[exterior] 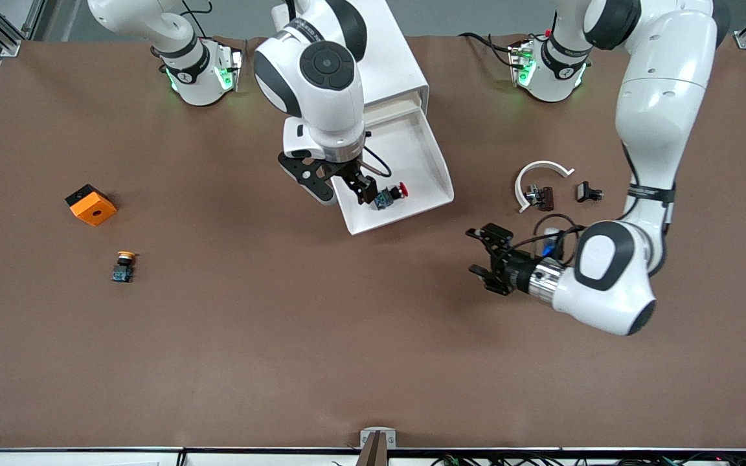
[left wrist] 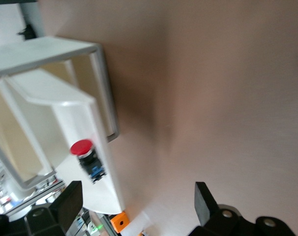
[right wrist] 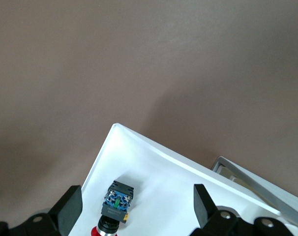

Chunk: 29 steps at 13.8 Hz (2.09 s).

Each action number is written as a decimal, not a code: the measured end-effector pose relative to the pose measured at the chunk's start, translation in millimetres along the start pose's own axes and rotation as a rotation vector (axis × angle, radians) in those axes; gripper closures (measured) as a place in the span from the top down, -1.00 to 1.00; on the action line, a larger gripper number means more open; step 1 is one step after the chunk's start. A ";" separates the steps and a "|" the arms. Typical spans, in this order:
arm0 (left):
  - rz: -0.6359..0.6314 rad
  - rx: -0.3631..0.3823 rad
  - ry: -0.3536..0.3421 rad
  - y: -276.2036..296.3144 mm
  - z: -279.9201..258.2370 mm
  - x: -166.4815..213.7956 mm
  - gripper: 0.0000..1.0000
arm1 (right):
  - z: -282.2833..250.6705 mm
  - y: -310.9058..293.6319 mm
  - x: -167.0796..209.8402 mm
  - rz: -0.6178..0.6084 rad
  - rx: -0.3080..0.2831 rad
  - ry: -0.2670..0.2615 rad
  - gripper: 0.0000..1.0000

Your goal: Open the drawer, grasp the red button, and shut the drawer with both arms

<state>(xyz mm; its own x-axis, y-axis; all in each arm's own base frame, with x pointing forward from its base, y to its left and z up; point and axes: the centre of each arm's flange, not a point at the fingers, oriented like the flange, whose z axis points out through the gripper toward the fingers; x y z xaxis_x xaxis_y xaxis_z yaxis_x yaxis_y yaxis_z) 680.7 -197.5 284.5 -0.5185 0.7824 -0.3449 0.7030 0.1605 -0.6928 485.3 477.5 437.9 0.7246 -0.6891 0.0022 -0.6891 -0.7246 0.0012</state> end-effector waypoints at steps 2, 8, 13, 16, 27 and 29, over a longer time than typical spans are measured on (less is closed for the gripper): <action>0.110 -0.080 0.091 -2.2 -20.4 6.7 1.00 | 10.3 -7.7 -10.5 0.038 0.015 -0.039 1.00; 0.426 -0.219 0.326 -31.5 -66.9 5.4 1.00 | 44.7 -27.4 -15.6 0.073 0.003 -0.057 1.00; 0.619 -0.261 0.503 -49.7 -95.9 9.8 1.00 | 81.0 -33.5 -19.7 0.080 -0.023 -0.076 1.00; 0.755 -0.232 0.561 -54.6 -103.2 15.8 1.00 | 98.2 -36.0 -27.4 0.078 -0.032 -0.088 1.00; 1.167 -0.123 0.657 -60.5 -127.6 32.0 1.00 | 99.7 -40.7 -43.1 0.087 -0.007 -0.139 -0.08; 1.235 -0.108 0.681 -58.0 -125.3 31.2 1.00 | 100.6 -41.2 -43.5 0.087 -0.005 -0.140 -0.05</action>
<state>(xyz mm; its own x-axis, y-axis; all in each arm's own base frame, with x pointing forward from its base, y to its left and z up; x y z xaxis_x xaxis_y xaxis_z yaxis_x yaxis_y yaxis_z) 684.7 -107.0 393.3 0.7603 0.5789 -0.2946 0.5742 -0.8110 -0.1119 482.2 537.1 337.1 0.6549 -0.7433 -0.1365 -0.7492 -0.6623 0.0121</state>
